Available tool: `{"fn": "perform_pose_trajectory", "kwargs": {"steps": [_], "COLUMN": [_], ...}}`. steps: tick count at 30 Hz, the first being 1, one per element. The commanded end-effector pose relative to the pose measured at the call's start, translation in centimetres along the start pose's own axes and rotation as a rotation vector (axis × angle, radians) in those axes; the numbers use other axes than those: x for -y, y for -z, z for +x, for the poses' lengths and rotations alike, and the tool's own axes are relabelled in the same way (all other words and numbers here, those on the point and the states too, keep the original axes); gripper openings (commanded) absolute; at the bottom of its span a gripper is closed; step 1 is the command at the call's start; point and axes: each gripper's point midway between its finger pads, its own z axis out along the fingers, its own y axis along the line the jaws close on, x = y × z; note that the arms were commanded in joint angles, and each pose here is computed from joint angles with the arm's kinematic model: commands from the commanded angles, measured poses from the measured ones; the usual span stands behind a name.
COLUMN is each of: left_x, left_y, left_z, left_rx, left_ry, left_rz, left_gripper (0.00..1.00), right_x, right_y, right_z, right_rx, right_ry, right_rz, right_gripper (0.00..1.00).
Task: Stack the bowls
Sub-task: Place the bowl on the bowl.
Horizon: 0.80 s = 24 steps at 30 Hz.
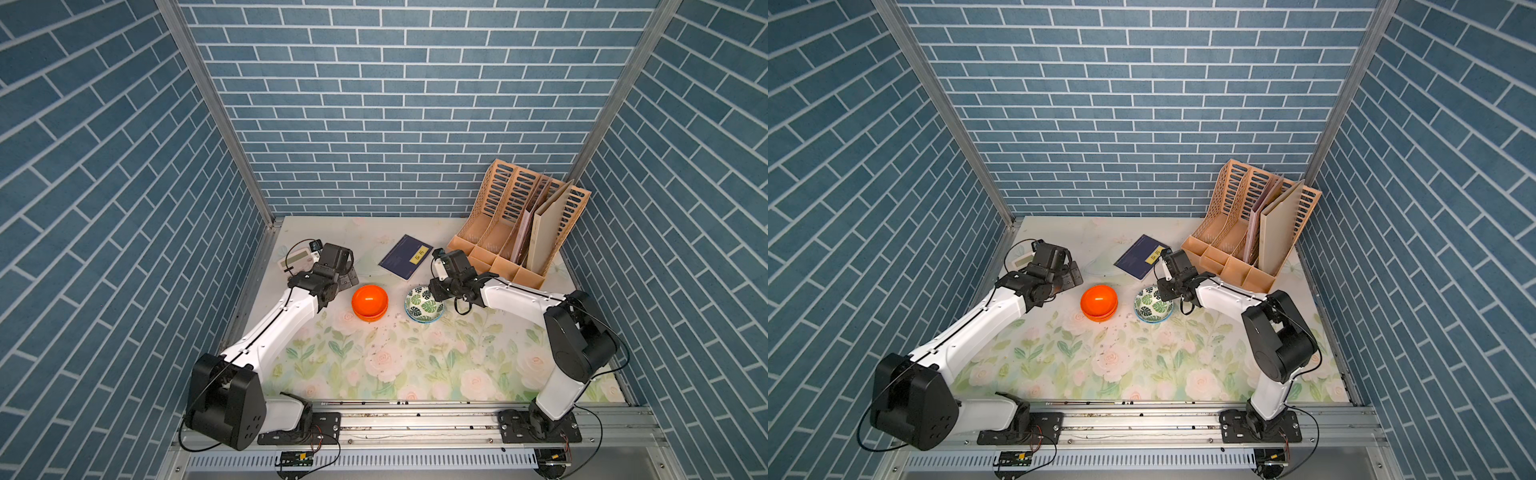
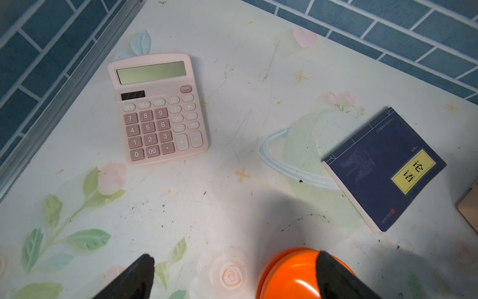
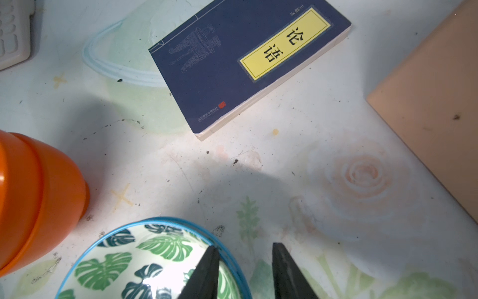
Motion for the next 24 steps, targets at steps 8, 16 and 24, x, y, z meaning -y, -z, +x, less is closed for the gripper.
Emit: {"fn": "perform_pose_trajectory", "kwargs": {"steps": [8,16,24], "left_x": [-0.8,1.5,11.2], "left_y": [0.8,1.2,2.7], "left_z": [-0.6,0.3,6.2], "left_rx": [0.019,0.005,-0.115], "left_ry": [0.000,-0.107,-0.418], "left_rz": [-0.024,0.026,0.204], "left_gripper": [1.00,0.99,0.90], "right_x": [-0.3,-2.1,0.5], "right_y": [1.8,2.4,4.4], "right_z": [-1.2,-2.3,-2.2], "right_rx": [0.067,0.073,0.157], "right_ry": [0.023,0.129,-0.010], "right_rz": [-0.005,0.004,0.119], "right_gripper": [0.40,0.55,0.56]}}
